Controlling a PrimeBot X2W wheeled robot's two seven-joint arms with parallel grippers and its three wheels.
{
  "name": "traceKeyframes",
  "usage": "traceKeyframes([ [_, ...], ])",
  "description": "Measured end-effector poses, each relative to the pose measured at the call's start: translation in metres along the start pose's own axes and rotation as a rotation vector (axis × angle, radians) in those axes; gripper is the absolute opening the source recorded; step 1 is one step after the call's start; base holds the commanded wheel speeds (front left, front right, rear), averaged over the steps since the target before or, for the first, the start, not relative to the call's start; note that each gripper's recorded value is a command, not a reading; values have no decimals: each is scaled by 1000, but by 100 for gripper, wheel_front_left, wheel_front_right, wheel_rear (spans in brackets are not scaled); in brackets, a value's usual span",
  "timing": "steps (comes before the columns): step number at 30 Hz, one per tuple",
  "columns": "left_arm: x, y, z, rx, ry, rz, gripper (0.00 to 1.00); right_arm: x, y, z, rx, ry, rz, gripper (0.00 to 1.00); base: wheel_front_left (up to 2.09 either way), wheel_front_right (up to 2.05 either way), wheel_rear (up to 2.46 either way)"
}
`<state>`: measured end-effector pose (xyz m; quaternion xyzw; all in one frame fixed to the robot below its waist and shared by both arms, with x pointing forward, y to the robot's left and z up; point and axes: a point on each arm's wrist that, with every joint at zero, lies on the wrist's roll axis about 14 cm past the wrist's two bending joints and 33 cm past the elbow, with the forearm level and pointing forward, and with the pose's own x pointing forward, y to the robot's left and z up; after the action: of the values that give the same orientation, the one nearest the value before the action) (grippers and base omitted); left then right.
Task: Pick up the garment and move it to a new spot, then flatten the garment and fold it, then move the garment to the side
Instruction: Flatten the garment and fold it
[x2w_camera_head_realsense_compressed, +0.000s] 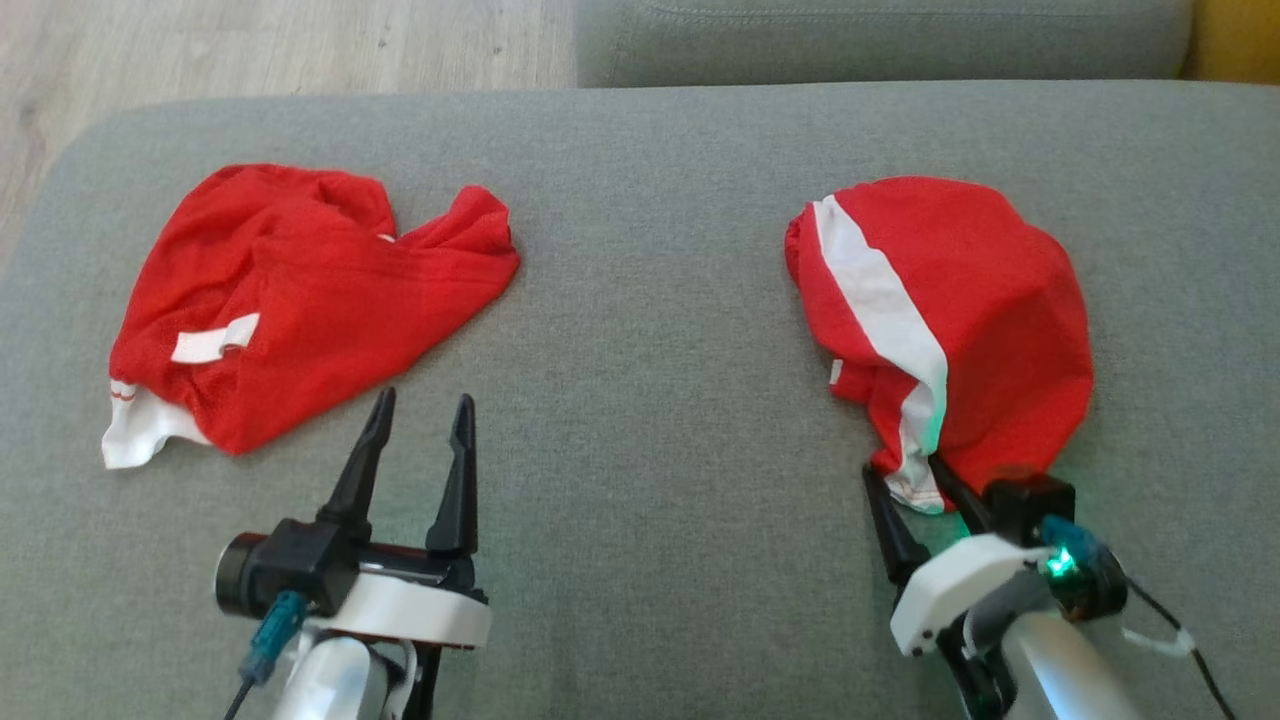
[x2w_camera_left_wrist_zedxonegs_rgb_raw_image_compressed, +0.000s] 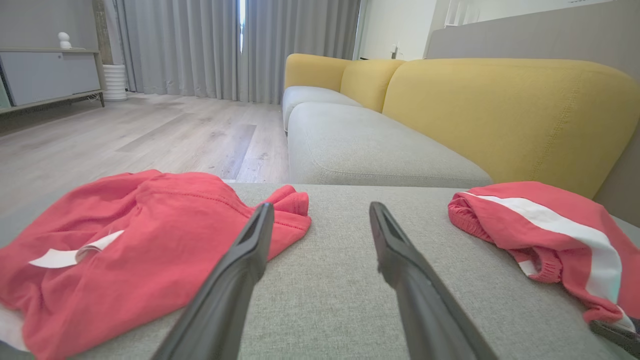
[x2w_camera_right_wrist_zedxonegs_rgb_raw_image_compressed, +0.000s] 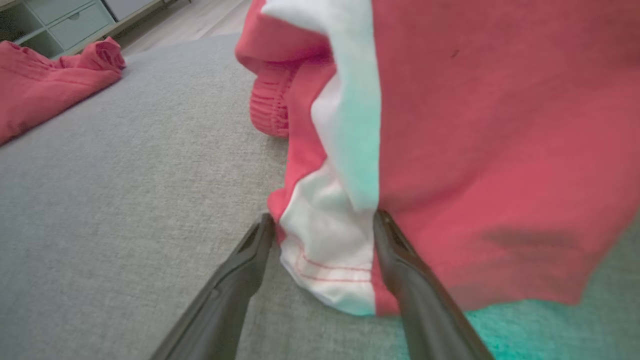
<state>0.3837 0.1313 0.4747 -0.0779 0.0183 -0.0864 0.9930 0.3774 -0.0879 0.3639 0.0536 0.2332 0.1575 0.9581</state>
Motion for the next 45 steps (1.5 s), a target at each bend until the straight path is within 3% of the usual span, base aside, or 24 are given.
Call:
traceKeyframes([
  [1, 0, 0, -1, -4, 2, -2, 100, 3, 0, -1, 5, 11, 0, 100, 0, 0, 0],
  [3, 0, 1, -3, -7, 7, 4, 100, 8, -1, 0, 1, 27, 1, 0, 0, 0, 0],
  [11, 6, -3, 4, -8, -14, -9, 100, 2, -32, 7, -38, 28, -94, 0, 0, 0, 0],
  [19, 7, -20, 19, -21, -59, -58, 100, -64, -138, 23, -88, 8, -414, 0, 0, 0, 0],
  [22, 3, -24, 20, -24, -63, -67, 100, -86, -164, 38, -90, -27, -511, 0, 0, 0, 0],
  [23, 3, -25, 21, -24, -67, -68, 100, -90, -169, 45, -104, -45, -534, 65, 0, 0, 0],
  [24, 3, -25, 21, -24, -67, -68, 100, -90, -169, 45, -104, -45, -534, 100, 0, 0, 0],
  [31, 0, -22, 22, -26, -68, -61, 100, -88, -154, 89, -139, -209, -529, 100, 0, 0, 0],
  [38, -2, -20, 20, -29, -63, -55, 100, -73, -93, 130, -117, -440, -326, 100, 0, 0, 0],
  [45, 1, -25, 19, -31, -62, -72, 100, -71, -36, 144, -58, -559, -145, 100, 0, 0, 0],
])
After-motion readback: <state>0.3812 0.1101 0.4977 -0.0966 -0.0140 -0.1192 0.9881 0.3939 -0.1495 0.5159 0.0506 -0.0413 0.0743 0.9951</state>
